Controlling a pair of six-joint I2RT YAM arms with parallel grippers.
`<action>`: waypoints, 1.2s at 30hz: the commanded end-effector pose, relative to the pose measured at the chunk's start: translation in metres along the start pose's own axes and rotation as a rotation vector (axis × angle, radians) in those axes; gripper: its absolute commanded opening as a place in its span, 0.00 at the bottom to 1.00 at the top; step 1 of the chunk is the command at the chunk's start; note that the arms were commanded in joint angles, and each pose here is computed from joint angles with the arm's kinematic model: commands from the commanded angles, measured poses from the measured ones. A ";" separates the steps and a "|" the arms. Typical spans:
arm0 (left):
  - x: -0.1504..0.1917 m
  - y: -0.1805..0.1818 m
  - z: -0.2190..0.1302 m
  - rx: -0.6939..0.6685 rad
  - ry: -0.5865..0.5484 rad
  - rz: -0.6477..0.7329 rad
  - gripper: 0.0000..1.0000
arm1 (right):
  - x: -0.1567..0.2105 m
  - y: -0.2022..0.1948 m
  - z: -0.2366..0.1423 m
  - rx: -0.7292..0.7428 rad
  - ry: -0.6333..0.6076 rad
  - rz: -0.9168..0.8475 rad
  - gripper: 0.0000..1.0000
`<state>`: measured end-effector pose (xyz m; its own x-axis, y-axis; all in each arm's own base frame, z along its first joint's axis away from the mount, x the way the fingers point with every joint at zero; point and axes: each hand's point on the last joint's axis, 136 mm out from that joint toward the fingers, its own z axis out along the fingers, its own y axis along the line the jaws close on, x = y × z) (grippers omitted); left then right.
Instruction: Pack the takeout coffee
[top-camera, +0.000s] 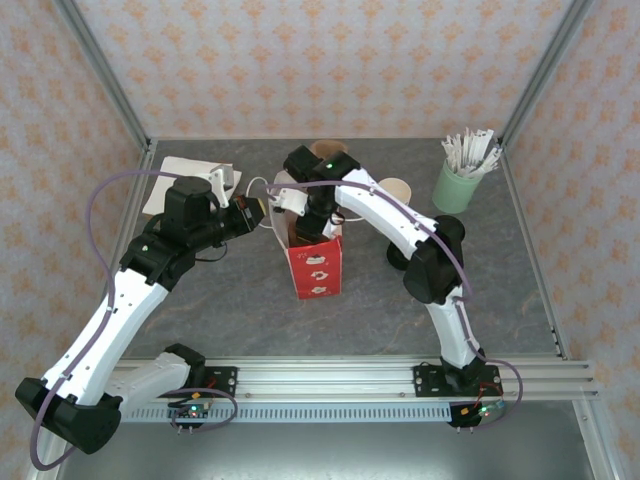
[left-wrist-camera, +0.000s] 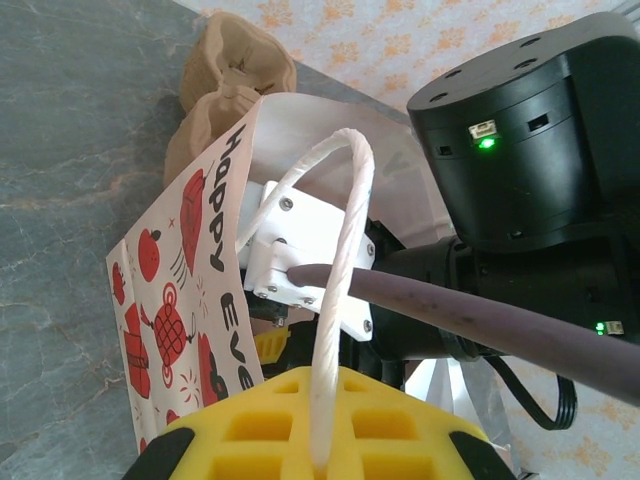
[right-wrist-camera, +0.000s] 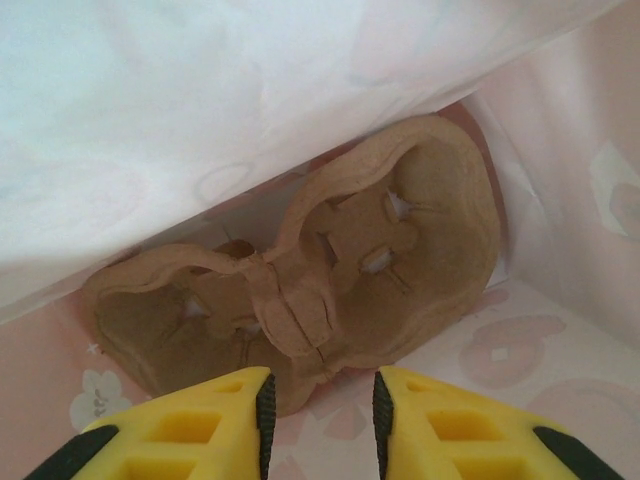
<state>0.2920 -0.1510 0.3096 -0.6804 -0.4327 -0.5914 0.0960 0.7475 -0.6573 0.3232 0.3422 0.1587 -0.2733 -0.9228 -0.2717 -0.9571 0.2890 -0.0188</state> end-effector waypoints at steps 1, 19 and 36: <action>0.003 -0.003 0.002 0.014 0.009 0.007 0.04 | 0.016 0.001 0.025 -0.009 0.100 0.014 0.33; 0.004 -0.006 0.005 0.020 0.017 0.013 0.04 | 0.040 0.000 0.050 0.010 0.240 0.004 0.33; 0.006 -0.007 0.007 0.020 0.022 0.015 0.04 | 0.057 0.003 0.079 0.001 0.318 0.025 0.35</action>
<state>0.2909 -0.1594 0.3058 -0.6973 -0.4129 -0.5859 0.1079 0.7477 -0.6552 0.3211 0.3217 0.0973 -0.3061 -0.9501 -0.0607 -0.9503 0.3087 -0.0399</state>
